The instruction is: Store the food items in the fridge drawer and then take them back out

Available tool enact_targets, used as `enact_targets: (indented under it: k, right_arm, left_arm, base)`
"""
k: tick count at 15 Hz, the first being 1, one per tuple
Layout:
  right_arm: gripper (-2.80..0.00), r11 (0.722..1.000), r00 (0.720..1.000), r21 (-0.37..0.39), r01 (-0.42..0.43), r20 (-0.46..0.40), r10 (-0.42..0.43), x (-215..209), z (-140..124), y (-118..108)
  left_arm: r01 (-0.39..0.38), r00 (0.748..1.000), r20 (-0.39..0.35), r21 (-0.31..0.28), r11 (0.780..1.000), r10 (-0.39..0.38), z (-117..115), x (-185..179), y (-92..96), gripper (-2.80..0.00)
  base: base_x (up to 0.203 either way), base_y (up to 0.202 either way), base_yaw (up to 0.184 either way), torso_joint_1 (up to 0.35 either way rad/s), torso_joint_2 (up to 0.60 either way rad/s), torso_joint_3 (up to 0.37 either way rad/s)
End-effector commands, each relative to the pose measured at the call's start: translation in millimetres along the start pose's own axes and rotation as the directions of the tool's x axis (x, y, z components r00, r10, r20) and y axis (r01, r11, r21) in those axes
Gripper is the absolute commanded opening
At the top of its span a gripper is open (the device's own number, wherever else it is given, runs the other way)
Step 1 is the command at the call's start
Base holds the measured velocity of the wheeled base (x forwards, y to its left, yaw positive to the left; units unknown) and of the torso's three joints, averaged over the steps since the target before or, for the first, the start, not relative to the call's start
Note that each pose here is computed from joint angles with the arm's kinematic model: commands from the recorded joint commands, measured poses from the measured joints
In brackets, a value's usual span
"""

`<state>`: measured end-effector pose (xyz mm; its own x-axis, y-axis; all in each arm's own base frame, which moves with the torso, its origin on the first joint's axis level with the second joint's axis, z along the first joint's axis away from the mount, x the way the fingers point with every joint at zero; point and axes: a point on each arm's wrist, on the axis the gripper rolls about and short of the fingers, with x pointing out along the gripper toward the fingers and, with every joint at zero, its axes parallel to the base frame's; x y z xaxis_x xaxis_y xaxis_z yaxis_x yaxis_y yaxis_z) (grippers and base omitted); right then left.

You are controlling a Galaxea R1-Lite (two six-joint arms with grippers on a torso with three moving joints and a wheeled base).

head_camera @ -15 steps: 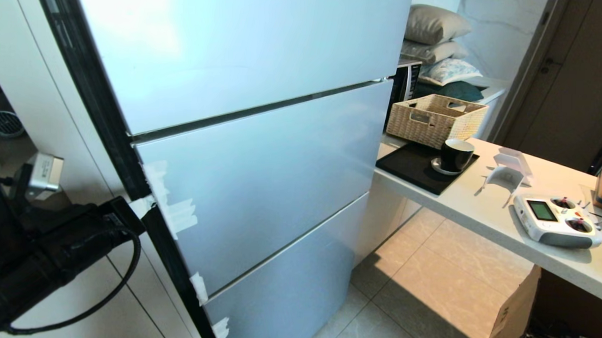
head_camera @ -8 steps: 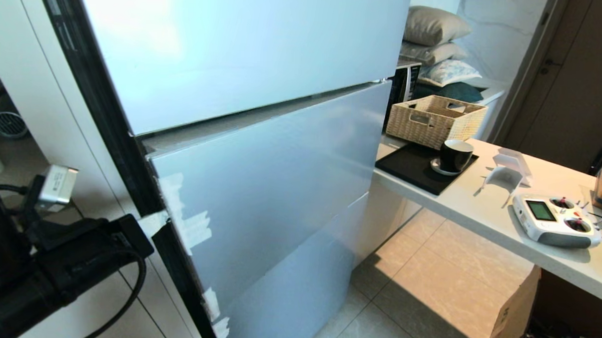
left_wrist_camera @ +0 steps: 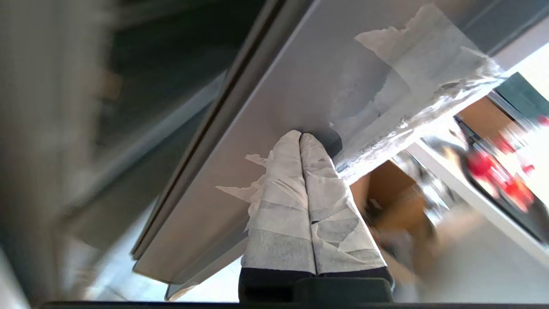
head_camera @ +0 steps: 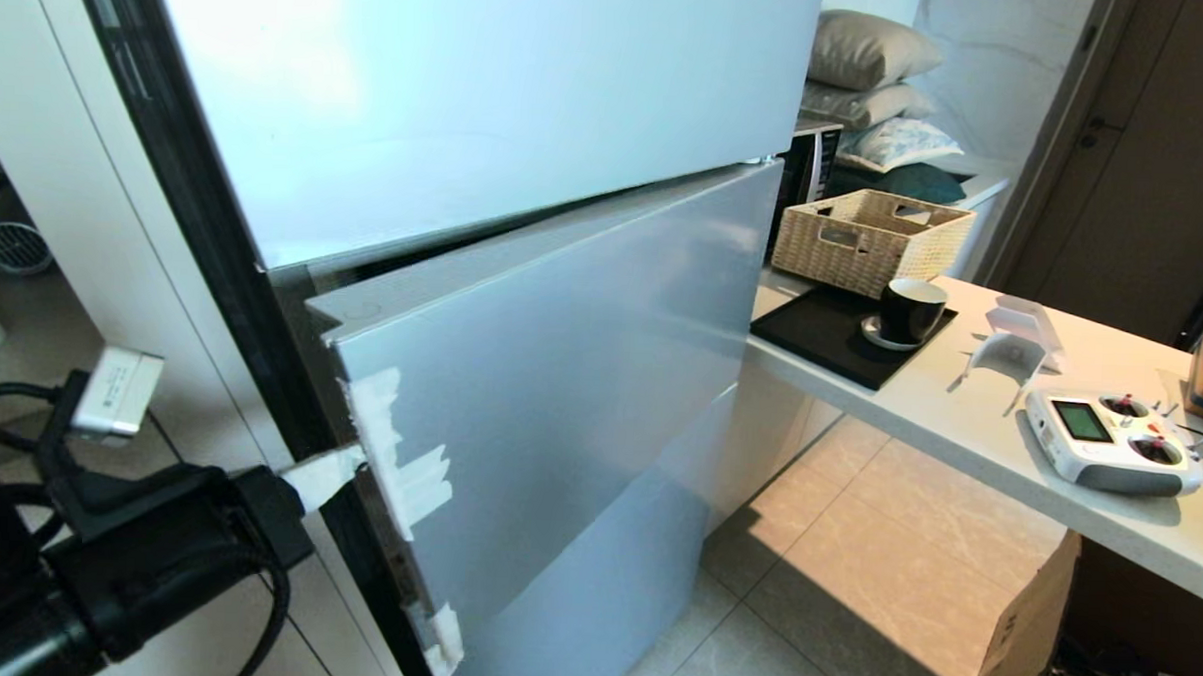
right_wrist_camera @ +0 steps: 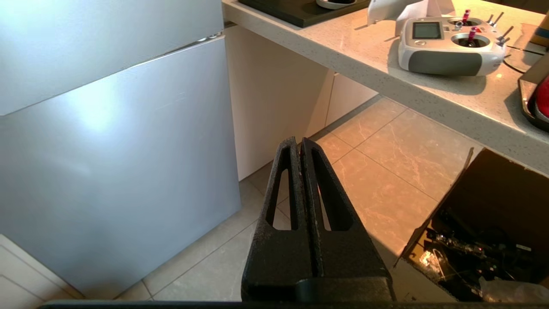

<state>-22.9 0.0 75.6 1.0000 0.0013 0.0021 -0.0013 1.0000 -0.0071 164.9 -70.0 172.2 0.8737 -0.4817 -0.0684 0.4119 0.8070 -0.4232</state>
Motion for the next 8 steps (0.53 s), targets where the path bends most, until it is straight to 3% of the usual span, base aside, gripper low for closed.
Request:
enact_targets:
  k: [1, 4, 6, 8]
  right_arm:
    - [-2.8, 1.0, 1.0, -0.001, 0.0, -0.001, 0.0, 0, 0, 0]
    - [-2.8, 1.0, 1.0, -0.001, 0.0, -0.001, 0.0, 0, 0, 0]
    - [-2.8, 1.0, 1.0, -0.001, -0.001, -0.001, 0.001, 0, 0, 0]
    - [-2.8, 1.0, 1.0, -0.001, 0.0, -0.001, 0.0, 0, 0, 0]
  left_arm:
    - [0.082, 0.997, -0.016, 0.004, 0.997, -0.082, -6, -10, -13.6, -2.8]
    - [0.202, 0.977, -0.071, 0.005, 0.979, -0.201, -19, -23, -29.2, -2.8]
    - [0.362, 0.924, -0.127, -0.004, 0.932, -0.36, -28, -46, -35.4, -2.8]
    - [0.502, 0.853, -0.157, -0.013, 0.865, -0.497, -31, -71, -34.7, -2.8]
  base:
    - [0.0, 0.0, 0.0, 0.0, 0.0, 0.0]
    - [0.0, 0.0, 0.0, 0.0, 0.0, 0.0]
    - [0.0, 0.0, 0.0, 0.0, 0.0, 0.0]
    - [0.0, 0.0, 0.0, 0.0, 0.0, 0.0]
